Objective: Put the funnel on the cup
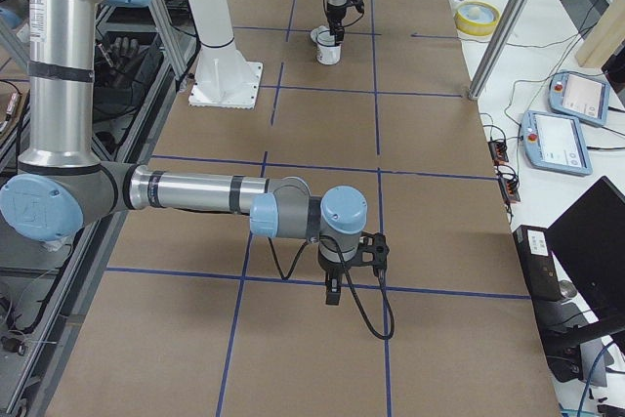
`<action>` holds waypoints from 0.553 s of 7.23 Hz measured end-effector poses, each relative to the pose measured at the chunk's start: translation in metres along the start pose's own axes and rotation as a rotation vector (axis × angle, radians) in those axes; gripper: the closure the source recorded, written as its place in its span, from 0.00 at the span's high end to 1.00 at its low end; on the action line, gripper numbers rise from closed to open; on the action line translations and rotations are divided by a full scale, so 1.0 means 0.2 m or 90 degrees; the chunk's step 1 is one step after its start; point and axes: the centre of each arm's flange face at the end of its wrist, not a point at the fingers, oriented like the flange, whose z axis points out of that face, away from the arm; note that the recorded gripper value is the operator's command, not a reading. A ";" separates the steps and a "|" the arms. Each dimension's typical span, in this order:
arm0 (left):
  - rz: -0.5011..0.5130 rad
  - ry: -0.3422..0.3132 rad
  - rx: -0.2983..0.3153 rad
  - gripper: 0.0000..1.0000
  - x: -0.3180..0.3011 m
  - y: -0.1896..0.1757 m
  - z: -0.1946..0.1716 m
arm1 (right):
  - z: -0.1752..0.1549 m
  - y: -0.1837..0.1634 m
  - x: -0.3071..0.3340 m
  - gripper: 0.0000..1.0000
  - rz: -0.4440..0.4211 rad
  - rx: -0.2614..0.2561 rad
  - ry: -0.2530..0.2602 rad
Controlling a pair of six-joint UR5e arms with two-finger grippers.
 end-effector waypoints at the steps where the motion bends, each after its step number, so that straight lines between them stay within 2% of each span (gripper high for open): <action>1: 0.049 0.018 0.019 1.00 -0.10 -0.07 -0.11 | 0.00 0.00 0.00 1.00 0.000 0.000 0.000; 3: 0.147 0.037 0.071 1.00 -0.49 -0.43 -0.40 | 0.00 0.00 0.00 1.00 0.000 0.000 0.000; 4: 0.190 0.041 0.075 1.00 -0.73 -0.63 -0.52 | 0.00 0.00 0.00 1.00 0.000 0.000 0.000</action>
